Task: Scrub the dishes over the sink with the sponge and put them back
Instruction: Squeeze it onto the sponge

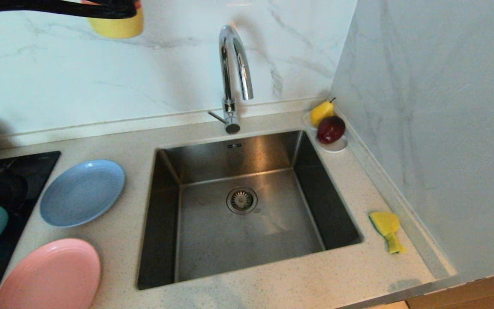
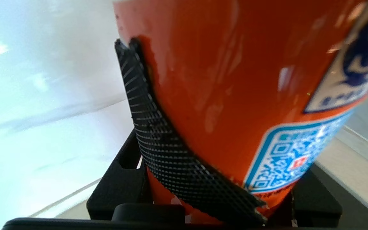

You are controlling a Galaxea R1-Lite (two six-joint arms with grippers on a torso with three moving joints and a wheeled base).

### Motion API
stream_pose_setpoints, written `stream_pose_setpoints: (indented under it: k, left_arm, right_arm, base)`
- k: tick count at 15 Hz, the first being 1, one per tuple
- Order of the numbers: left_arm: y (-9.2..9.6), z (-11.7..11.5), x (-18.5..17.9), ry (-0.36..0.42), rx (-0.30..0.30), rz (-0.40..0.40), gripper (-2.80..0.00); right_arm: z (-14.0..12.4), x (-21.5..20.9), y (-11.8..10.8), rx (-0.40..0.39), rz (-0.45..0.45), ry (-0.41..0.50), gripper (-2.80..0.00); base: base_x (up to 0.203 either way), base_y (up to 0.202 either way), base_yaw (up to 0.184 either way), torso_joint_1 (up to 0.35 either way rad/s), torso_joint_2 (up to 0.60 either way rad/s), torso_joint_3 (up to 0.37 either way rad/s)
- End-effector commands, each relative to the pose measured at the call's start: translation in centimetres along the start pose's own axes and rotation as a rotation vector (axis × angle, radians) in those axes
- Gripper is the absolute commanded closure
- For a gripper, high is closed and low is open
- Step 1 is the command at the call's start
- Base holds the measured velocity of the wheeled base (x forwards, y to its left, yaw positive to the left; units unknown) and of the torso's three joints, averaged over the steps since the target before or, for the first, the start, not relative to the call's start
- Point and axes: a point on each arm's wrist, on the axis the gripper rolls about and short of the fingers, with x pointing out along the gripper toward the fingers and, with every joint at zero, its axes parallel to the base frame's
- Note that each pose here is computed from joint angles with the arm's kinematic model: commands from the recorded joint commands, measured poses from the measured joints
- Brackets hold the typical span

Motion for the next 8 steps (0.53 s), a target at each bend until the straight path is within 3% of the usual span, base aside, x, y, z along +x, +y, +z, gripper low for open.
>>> stream_pose_setpoints:
  k: [1, 8]
  left_arm:
    - [-3.3, -1.7, 3.4, 0.049, 0.023, -0.066, 0.0]
    - [-8.7, -1.8, 6.1, 0.051, 0.048, -0.121, 0.0]
  right_arm:
    - [0.0, 0.0, 0.0, 0.0, 0.0, -0.002, 0.0]
    - [0.0, 0.0, 0.0, 0.0, 0.0, -0.002, 0.0]
  base:
    - [0.0, 0.0, 0.0, 0.0, 0.0, 0.0]
    - [0.0, 0.0, 0.0, 0.0, 0.0, 0.0]
